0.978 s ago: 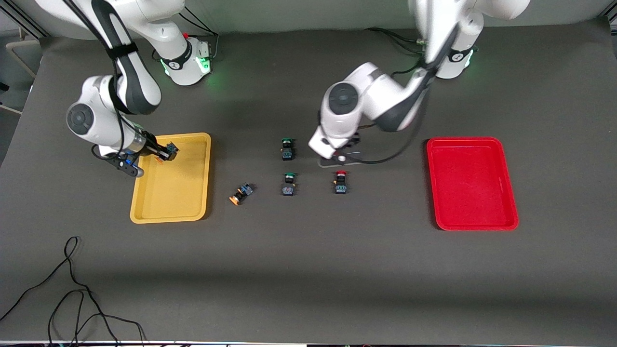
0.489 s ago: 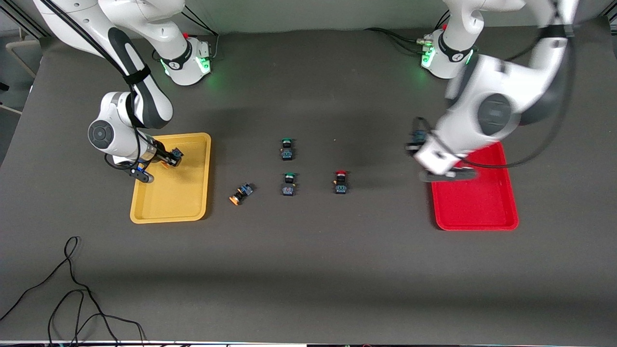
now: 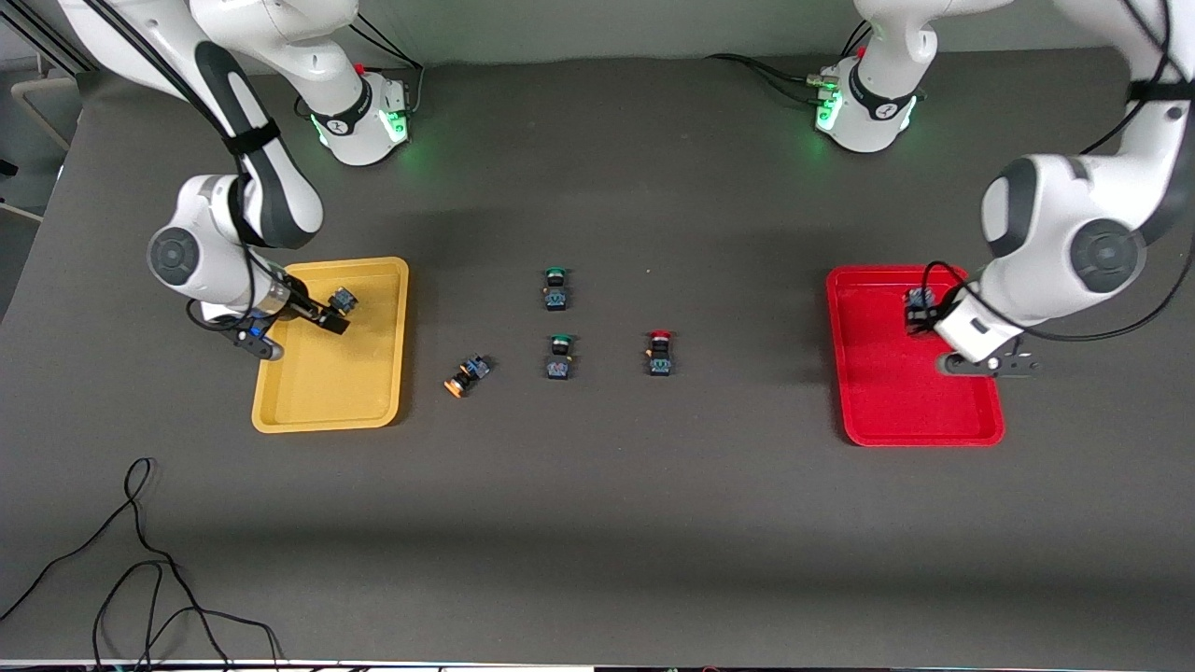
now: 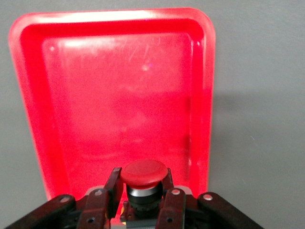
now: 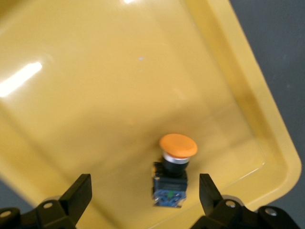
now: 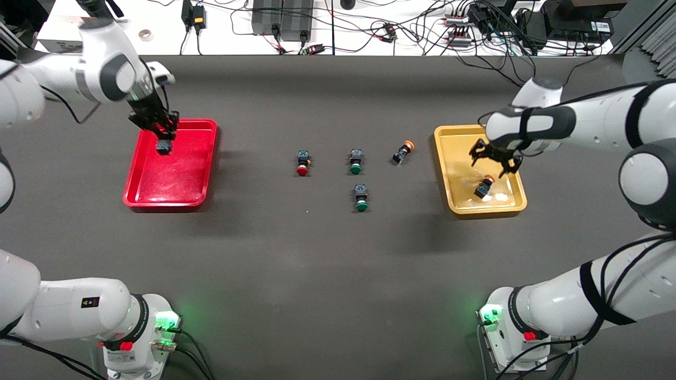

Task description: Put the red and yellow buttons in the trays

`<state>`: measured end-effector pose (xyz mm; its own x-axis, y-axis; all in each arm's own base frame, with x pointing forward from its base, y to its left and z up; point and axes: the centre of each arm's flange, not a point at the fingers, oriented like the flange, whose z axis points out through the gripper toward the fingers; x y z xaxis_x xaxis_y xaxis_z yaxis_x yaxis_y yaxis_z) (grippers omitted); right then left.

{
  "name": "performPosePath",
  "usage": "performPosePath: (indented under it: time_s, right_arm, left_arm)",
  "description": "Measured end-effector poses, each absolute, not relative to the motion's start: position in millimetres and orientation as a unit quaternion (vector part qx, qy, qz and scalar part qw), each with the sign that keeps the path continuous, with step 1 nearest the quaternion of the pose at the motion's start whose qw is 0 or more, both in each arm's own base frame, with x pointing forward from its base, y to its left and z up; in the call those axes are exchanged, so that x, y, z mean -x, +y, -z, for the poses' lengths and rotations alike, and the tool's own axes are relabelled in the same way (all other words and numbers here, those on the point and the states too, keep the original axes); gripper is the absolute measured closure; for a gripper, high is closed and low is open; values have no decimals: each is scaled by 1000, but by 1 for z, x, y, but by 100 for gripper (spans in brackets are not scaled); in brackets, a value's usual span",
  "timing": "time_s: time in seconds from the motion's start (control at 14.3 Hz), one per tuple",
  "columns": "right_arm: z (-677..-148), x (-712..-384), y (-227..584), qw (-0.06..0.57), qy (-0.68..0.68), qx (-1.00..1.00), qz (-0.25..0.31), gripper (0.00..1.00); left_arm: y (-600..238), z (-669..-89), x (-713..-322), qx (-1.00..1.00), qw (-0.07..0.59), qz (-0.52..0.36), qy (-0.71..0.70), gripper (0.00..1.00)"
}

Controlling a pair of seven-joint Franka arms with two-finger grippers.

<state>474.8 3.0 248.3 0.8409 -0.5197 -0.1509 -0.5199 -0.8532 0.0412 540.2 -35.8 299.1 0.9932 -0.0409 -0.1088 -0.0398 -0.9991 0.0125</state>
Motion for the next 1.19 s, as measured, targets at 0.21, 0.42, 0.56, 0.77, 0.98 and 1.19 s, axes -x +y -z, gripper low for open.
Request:
performPosePath:
  time_s: [0.21, 0.42, 0.56, 0.77, 0.98, 1.19]
  right_arm:
    - [-313, -511, 18, 18, 256, 965, -50, 0]
    - [-377, -547, 56, 31, 245, 969, -23, 0]
    - [-400, -561, 93, 38, 250, 968, -12, 0]
    - [-388, -570, 160, 41, 270, 962, -22, 0]
    - [-347, -575, 208, 39, 293, 955, -27, 0]
    - [-291, -572, 235, 15, 309, 951, -23, 0]
  left_arm:
    - [-38, -230, -545, -999, 9, 26, -31, 62]
    - [-35, -196, -546, -999, 8, 23, -37, 57]
    - [-33, -205, -553, -999, 5, 15, -37, 37]
    - [-30, -258, -570, -999, -6, 38, -35, 5]
    - [-34, -352, -584, -996, -19, 83, -34, 0]
    - [-77, -416, -584, -996, 3, 89, -30, 0]
